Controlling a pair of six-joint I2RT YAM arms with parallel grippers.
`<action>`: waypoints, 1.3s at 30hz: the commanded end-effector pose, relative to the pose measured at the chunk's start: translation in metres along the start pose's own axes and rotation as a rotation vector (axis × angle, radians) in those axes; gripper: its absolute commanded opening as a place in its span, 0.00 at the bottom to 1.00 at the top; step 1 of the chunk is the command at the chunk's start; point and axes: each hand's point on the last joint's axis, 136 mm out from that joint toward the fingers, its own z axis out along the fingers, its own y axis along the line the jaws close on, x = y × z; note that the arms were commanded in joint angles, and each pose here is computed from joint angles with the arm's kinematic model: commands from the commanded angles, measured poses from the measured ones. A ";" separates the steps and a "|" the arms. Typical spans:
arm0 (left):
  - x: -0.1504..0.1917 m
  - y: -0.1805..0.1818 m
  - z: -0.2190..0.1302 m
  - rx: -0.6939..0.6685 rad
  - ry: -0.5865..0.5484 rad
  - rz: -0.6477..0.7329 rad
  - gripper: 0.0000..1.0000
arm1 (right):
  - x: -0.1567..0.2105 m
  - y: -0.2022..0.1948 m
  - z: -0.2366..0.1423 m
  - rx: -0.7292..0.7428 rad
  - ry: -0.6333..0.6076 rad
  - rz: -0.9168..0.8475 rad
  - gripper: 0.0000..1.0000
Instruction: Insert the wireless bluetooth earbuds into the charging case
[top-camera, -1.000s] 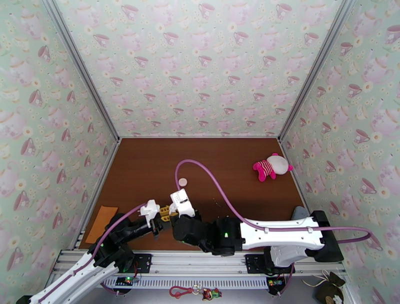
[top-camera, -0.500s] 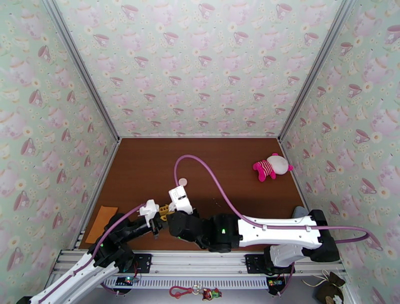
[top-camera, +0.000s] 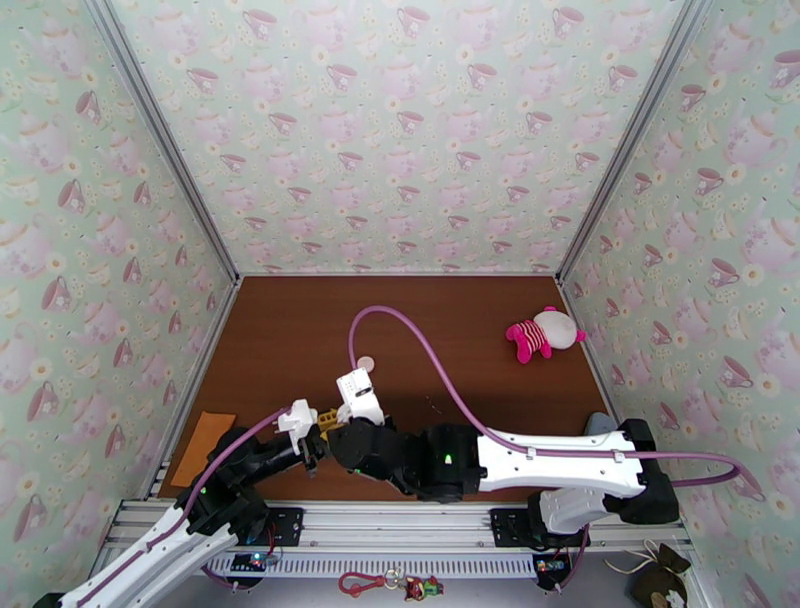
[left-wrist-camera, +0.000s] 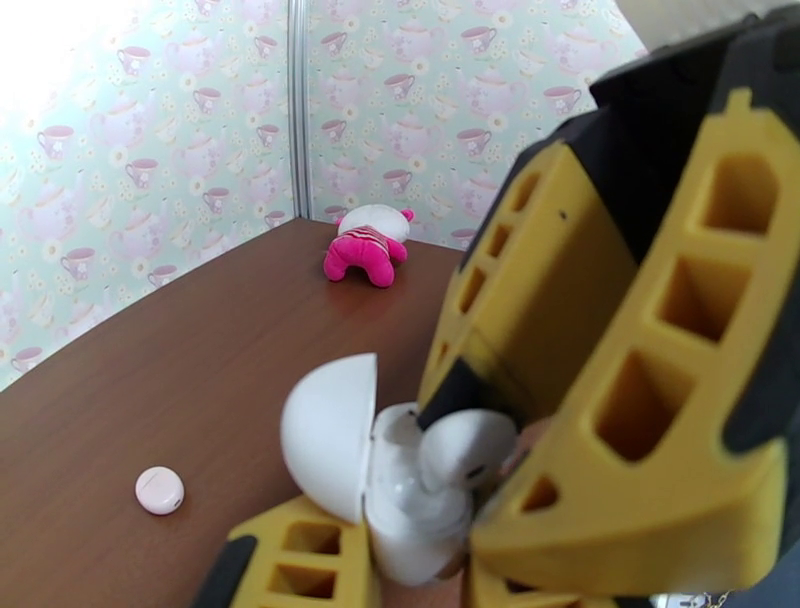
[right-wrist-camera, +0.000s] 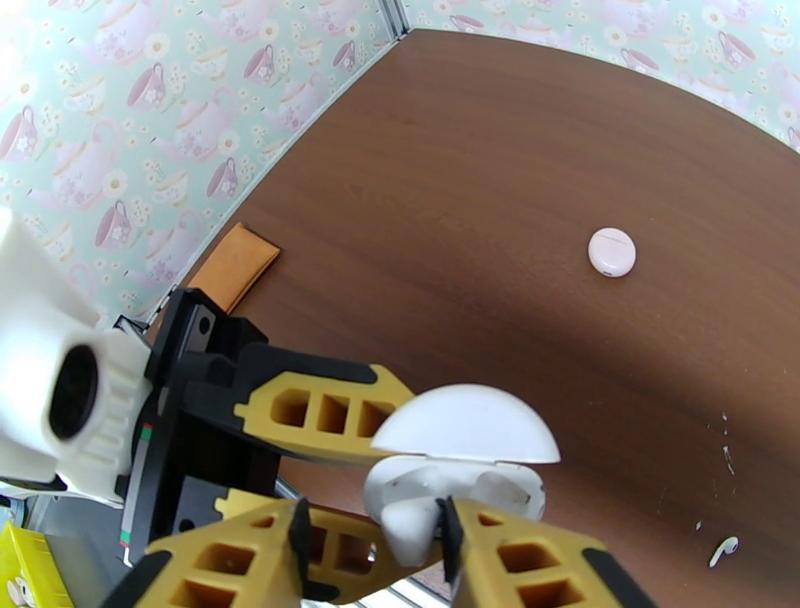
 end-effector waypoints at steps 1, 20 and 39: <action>-0.008 -0.002 -0.002 0.009 -0.035 0.024 0.00 | -0.015 0.008 -0.008 -0.032 -0.019 0.038 0.45; -0.007 -0.002 -0.001 0.012 -0.033 0.022 0.00 | -0.026 -0.004 -0.022 -0.009 -0.032 0.077 0.51; -0.008 -0.002 -0.001 0.010 -0.034 0.022 0.00 | -0.007 -0.005 -0.014 -0.006 0.037 0.068 0.52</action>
